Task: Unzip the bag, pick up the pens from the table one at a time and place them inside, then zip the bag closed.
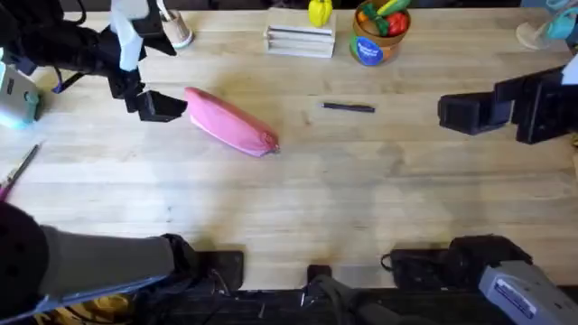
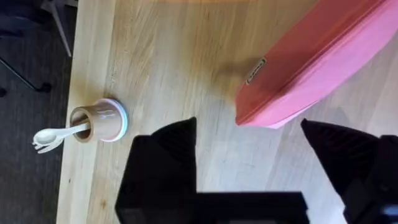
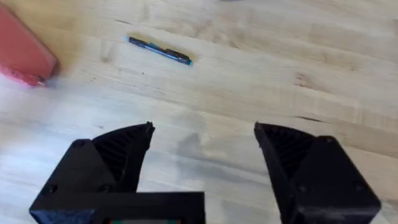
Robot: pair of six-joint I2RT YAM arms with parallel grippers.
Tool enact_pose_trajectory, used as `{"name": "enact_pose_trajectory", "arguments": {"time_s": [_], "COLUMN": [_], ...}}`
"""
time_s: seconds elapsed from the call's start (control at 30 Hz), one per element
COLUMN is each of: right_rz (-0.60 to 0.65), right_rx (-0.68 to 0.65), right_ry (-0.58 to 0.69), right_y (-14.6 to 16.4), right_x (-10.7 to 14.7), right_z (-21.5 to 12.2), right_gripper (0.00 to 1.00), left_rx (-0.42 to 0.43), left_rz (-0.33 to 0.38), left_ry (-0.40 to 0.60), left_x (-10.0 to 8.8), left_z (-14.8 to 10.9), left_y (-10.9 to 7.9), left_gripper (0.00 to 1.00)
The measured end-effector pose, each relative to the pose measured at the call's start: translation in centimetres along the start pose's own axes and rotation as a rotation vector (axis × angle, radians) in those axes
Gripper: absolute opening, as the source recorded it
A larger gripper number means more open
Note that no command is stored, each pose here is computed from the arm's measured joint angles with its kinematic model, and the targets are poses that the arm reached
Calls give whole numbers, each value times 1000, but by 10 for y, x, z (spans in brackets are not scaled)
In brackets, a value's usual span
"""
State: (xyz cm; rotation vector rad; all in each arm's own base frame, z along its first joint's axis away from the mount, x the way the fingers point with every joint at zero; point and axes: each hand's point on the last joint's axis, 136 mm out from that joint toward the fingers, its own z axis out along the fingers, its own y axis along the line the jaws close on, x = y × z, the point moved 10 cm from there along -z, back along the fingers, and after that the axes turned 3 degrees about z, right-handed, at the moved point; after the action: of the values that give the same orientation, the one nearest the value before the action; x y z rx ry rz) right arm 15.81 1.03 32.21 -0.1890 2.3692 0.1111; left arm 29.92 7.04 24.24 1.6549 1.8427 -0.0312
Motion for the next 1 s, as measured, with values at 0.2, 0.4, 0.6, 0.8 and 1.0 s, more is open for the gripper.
{"name": "enact_pose_trajectory", "arguments": {"time_s": [0.2, 0.4, 0.6, 0.8, 1.0], "right_rz": [2, 2, 2, 2, 2], "right_rx": [-1, -1, -1, -1, -1], "right_ry": [10, 10, 10, 10, 9], "right_y": [0, 0, 0, 0, 0], "right_x": [2, 2, 1, 1, 1], "right_z": [0, 0, 0, 0, 0], "right_gripper": [996, 996, 996, 996, 996], "left_rx": [37, 76, 112, 156, 207], "left_rz": [-8, 50, 112, 122, 90], "left_ry": [-22, -76, -105, -142, -161], "left_x": [19, 26, 30, 29, 36], "left_z": [22, 37, 45, 48, 60], "left_y": [4, 2, -2, -9, -14], "left_gripper": [993, 993, 993, 993, 993]}}
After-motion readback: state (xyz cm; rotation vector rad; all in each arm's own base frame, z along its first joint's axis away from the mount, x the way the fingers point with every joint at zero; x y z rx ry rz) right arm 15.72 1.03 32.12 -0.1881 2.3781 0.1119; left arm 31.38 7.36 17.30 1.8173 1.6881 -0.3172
